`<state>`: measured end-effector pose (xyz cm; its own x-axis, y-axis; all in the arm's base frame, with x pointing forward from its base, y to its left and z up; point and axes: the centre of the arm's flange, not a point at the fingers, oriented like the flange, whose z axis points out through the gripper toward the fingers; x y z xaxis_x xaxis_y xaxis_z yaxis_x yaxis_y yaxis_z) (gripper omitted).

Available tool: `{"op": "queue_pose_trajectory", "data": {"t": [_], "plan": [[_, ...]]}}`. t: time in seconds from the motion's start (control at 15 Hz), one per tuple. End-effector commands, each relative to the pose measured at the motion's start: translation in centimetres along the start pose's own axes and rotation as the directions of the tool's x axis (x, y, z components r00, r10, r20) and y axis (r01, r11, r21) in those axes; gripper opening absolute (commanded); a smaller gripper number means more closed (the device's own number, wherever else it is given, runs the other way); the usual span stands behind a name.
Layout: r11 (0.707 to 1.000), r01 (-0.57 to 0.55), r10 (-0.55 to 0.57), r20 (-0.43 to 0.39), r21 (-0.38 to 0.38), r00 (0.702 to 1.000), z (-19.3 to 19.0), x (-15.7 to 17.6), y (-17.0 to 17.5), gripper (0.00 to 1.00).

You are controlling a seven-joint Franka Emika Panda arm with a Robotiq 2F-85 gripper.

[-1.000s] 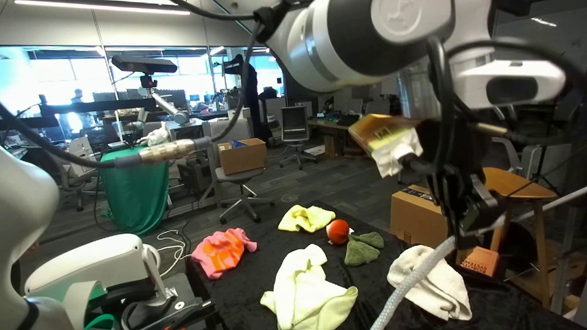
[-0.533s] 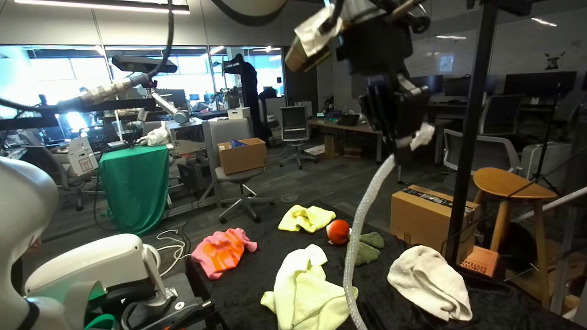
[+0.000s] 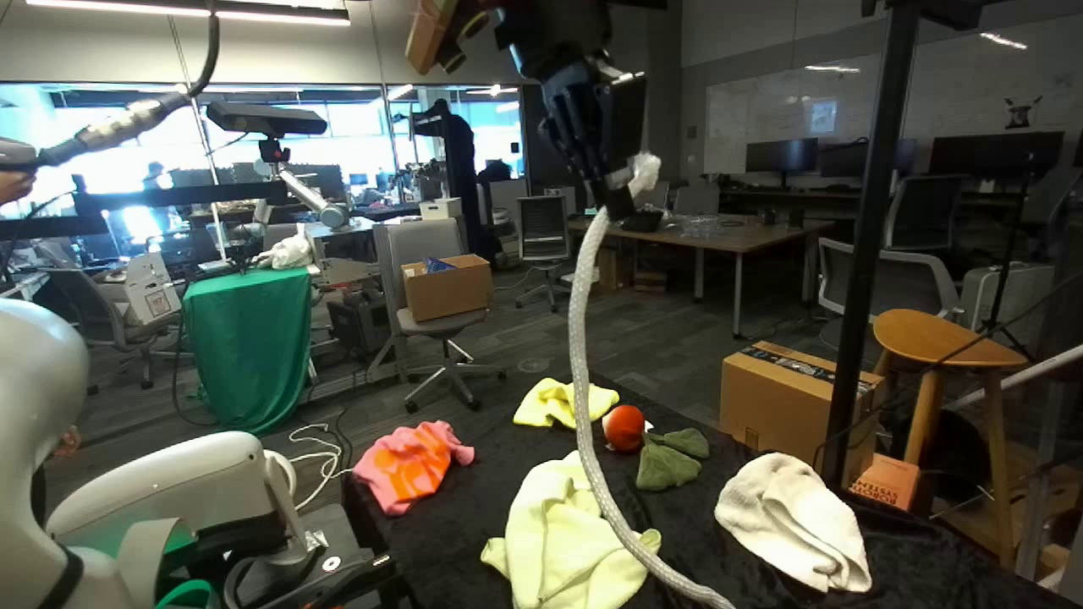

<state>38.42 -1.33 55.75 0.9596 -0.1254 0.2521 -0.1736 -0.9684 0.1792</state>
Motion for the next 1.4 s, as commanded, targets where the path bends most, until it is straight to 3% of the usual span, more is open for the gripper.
{"op": "queue_pose_trajectory", "data": {"t": [0.0,0.33,0.67,0.87,1.33], "plan": [[0.989,0.149,-0.149,-0.020,0.018,0.989,-2.1,-2.4,-5.0,0.08],[0.948,0.318,-0.318,-0.022,0.018,0.948,-2.1,-4.7,-13.1,0.08],[0.895,0.444,-0.444,-0.026,0.032,0.896,-3.0,-7.8,-18.9,0.08],[0.868,0.495,-0.492,-0.055,0.039,0.869,-4.2,-9.6,-20.7,0.08],[0.849,0.509,-0.497,-0.115,0.140,0.860,-6.2,-11.1,-24.0,0.08]]}}
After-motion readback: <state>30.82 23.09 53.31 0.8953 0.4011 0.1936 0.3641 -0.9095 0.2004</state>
